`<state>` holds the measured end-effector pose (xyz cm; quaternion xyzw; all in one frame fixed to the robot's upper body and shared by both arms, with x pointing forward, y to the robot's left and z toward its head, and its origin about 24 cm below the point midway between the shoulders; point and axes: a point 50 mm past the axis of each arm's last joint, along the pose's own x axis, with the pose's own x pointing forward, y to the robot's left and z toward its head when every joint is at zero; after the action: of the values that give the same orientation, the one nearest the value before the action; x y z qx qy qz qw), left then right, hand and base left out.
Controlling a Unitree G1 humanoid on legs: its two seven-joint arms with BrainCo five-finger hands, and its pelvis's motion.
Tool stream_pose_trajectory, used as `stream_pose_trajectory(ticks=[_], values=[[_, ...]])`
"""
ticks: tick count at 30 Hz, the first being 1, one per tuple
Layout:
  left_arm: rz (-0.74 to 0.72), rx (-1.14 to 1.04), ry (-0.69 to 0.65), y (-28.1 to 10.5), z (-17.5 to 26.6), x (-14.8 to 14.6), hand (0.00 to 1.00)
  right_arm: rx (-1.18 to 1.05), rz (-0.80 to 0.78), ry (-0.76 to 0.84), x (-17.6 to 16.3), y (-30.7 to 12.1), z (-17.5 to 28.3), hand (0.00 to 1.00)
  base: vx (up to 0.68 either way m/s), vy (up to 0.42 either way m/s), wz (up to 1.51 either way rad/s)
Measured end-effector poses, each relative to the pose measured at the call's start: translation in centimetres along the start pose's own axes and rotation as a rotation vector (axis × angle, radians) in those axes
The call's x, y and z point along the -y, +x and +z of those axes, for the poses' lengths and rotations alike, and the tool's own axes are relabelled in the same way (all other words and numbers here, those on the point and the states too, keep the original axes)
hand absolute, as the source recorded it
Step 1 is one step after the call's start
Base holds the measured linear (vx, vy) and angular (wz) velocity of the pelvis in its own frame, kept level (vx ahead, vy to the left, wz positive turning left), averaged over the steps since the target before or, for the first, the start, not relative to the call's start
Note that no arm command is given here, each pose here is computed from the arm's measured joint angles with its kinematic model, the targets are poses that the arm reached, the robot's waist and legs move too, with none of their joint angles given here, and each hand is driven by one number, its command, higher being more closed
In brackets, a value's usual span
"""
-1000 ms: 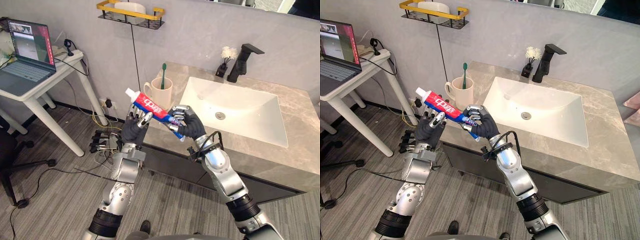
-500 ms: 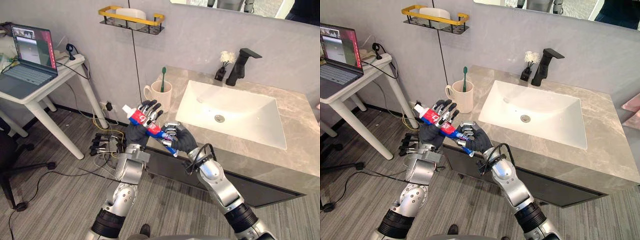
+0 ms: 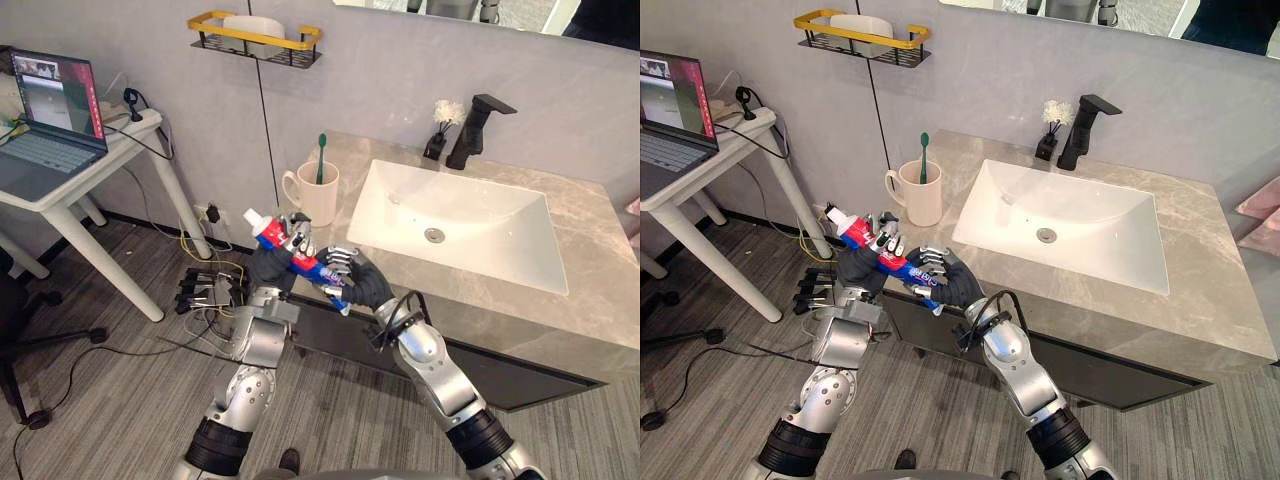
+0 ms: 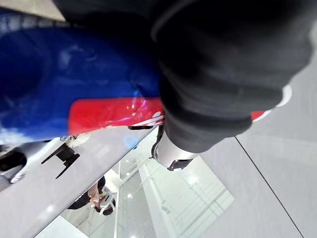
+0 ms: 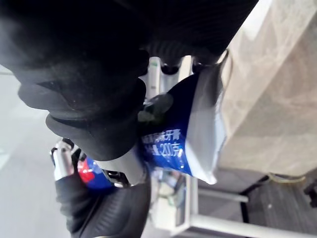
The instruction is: Organize washtable
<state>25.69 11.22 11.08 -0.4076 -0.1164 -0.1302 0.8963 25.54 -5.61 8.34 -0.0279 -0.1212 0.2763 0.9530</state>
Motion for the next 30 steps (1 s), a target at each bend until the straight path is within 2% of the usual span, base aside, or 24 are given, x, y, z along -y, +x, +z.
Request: stream_pose_trajectory(ticks=[5,9,13,16,20,30], values=[[-0.01,0.082,0.111,1.1,2.4,-0.4,1.0,0.006,-0.054,0.046,1.3,-0.1,0.1,0.0,-0.02,-0.003,-0.05],[-0.036,0.233,0.332,3.3,7.6,-0.3,1.0,0.036,-0.175,0.142,3.3,-0.3,0.4,0.0,-0.03,-0.002,-0.13],[-0.134,0.394,0.494,5.5,12.7,2.1,1.0,0.028,-0.176,0.171,3.3,-0.6,0.1,0.0,-0.03,-0.001,-0.12],[-0.199,0.471,0.525,6.9,14.4,4.1,1.0,-0.002,-0.141,0.189,2.5,-0.9,-0.5,0.0,0.0,0.004,-0.09],[-0.21,0.543,0.601,7.9,15.8,5.3,1.0,-0.031,-0.08,0.226,1.3,-1.5,-1.2,0.0,0.0,0.001,-0.02],[-0.162,0.677,0.596,11.1,18.4,8.2,1.0,-0.053,-0.103,0.239,1.2,-2.1,-1.7,0.0,-0.01,0.001,-0.04]])
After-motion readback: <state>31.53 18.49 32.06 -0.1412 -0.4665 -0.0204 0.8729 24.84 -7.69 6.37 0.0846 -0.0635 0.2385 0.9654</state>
